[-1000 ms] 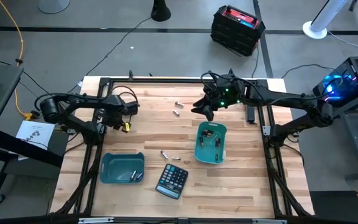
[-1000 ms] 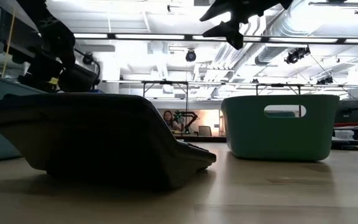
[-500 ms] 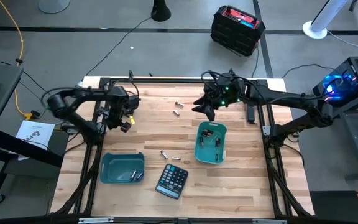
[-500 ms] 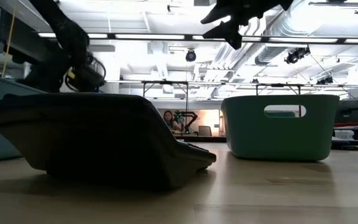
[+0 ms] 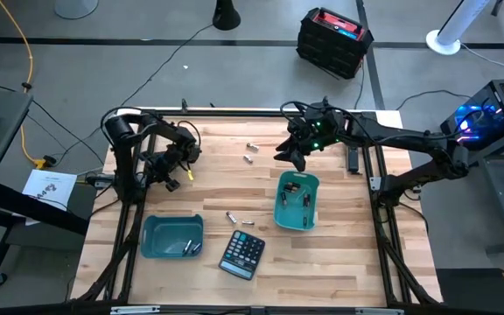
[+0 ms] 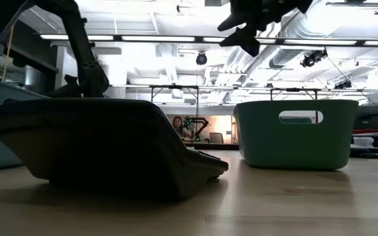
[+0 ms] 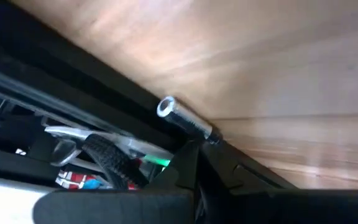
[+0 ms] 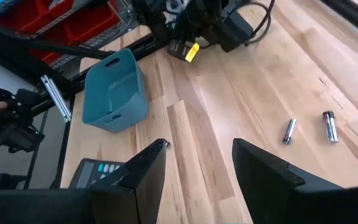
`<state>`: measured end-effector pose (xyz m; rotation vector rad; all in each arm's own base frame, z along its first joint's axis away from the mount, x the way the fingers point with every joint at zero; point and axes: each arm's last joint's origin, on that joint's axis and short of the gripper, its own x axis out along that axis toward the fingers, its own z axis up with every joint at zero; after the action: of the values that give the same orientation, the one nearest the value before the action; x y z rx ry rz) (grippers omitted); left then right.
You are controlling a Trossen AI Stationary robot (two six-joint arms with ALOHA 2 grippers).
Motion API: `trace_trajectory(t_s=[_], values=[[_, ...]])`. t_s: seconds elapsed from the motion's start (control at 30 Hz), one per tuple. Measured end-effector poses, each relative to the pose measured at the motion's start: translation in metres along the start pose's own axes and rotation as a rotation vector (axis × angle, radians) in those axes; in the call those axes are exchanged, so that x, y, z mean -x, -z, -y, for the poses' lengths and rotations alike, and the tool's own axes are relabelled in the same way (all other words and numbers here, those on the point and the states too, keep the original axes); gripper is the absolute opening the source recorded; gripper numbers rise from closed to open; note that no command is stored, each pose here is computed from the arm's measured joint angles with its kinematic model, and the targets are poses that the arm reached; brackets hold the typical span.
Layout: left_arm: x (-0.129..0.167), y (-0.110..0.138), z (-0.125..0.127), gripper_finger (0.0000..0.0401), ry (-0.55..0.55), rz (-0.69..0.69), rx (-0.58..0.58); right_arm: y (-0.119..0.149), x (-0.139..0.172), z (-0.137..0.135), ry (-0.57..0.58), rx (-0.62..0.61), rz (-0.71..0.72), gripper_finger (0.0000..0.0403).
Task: Sort batteries
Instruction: Put the silver battery into the dark blue bin
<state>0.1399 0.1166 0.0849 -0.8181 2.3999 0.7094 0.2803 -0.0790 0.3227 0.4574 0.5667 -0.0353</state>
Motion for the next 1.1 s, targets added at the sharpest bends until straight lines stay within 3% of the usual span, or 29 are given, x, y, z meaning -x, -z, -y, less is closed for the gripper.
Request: trace_trajectory(t_s=[0.2, 0.37, 0.5, 0.7, 0.93, 1.1], values=[[0.007, -0.005, 0.004, 0.0, -0.01, 0.064, -0.028, 0.002, 0.0, 0.0, 0.005, -0.014, -0.017, 0.0181], [0.047, -0.01, 0.014, 0.0, -0.054, 0.189, -0.117, 0.001, 0.0, 0.001, 0.007, 0.003, -0.009, 0.0181], [0.085, 0.006, 0.023, 0.0, -0.066, 0.255, -0.165, 0.0, 0.0, 0.002, 0.008, -0.005, 0.0, 0.0181], [0.125, 0.036, 0.019, 0.0, -0.055, 0.487, -0.161, 0.0, 0.0, 0.002, 0.007, -0.025, 0.003, 0.0181], [0.125, 0.062, 0.004, 0.0001, -0.014, 0.74, -0.117, -0.001, 0.0, 0.001, 0.007, -0.044, 0.005, 0.0181], [0.101, 0.063, 0.003, 0.0032, 0.022, 0.723, -0.123, -0.002, 0.001, 0.001, 0.002, -0.038, 0.021, 0.0181]])
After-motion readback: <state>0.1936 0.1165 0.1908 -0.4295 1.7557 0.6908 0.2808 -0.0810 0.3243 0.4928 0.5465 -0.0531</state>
